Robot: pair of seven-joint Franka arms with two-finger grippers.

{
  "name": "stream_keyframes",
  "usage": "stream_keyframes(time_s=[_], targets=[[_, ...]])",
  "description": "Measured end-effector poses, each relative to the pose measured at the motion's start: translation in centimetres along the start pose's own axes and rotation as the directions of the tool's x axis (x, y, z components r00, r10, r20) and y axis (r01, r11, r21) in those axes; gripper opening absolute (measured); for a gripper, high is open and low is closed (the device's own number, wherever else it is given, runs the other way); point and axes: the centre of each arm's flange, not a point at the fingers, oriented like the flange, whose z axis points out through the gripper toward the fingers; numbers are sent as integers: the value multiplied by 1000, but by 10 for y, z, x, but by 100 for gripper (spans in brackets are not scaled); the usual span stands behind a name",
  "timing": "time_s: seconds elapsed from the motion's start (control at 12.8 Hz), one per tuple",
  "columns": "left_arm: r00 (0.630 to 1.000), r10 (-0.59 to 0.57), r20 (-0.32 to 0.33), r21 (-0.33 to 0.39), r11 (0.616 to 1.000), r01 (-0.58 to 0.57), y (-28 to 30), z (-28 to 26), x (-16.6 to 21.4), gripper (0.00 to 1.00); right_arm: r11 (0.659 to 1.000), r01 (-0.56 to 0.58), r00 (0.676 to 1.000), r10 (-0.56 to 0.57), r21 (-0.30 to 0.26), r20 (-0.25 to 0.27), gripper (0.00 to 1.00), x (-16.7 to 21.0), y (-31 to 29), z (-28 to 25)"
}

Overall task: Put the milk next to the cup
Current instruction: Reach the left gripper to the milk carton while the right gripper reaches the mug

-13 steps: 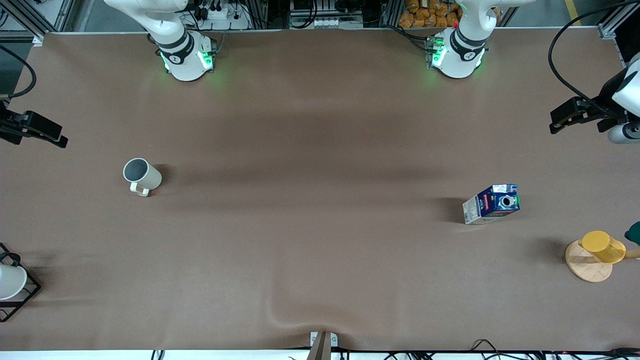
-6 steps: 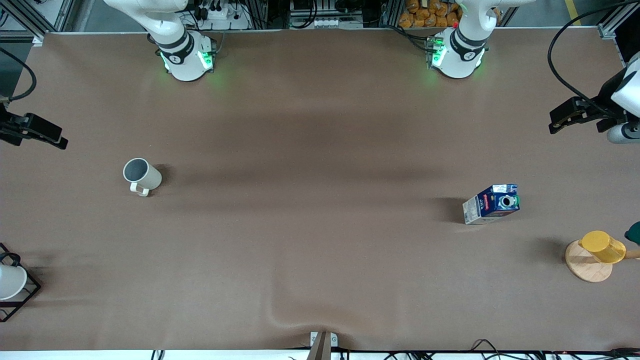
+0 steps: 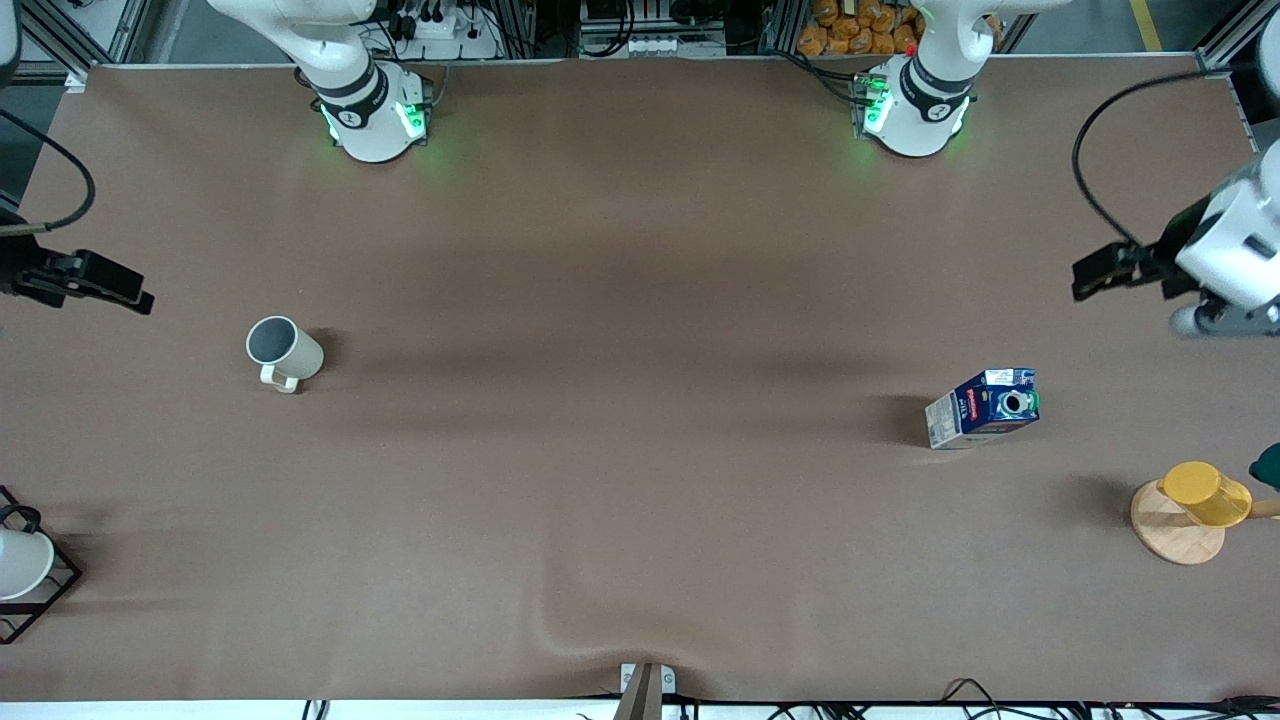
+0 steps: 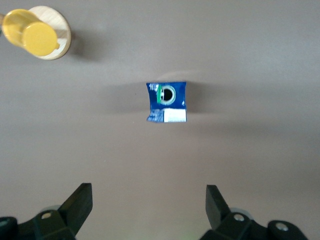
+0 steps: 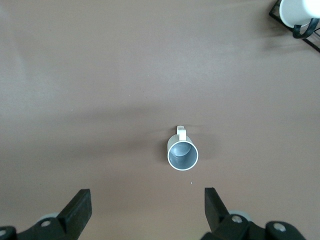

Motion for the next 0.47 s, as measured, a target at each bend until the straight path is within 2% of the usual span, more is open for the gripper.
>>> stream_keyframes(time_s=[0.16, 0.47], targets=[[1000, 4, 3, -1, 1000, -4, 3, 38, 12, 100, 1000, -1, 1000, 1, -1, 26, 100, 9, 1, 22], [1000, 10, -5, -5, 1000, -10, 6, 111, 25, 100, 1000, 31, 999, -31, 2, 24, 100, 32, 8, 97]])
